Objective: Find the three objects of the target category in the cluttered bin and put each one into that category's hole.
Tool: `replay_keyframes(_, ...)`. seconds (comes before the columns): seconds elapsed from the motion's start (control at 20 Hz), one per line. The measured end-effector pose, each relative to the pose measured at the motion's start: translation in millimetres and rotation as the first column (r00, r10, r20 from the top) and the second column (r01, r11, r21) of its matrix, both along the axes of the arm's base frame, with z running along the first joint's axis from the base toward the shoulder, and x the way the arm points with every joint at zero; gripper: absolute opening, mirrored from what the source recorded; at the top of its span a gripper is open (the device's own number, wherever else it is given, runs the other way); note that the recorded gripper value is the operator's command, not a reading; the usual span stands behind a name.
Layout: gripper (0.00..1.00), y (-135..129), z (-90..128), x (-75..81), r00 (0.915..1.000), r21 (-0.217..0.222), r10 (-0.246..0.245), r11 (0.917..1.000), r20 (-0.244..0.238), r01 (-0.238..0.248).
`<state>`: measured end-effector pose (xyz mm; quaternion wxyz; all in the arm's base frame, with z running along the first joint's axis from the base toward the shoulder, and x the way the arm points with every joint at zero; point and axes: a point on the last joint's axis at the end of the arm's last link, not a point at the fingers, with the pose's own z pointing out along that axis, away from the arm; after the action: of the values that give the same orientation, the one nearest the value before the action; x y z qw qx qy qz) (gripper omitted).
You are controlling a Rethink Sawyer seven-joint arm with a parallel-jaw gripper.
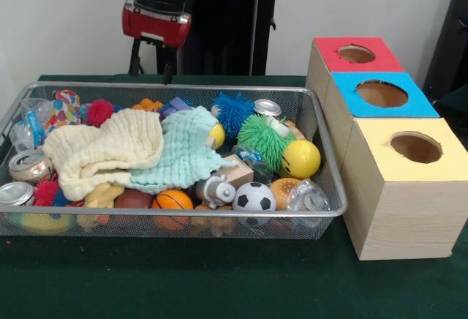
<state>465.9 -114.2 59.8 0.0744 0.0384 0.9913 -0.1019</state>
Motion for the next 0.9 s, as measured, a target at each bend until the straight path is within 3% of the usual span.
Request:
replay_keyframes(0.55, 1.0, -30.6, -0.7, 5.8, 0.9991, 0.027, -0.042, 0.9988, 0.008, 0.041)
replay_keyframes(0.9, 1.0, -51.7, -4.2, 14.1, 0.999, 0.033, -0.043, 0.9986, 0.015, 0.042)
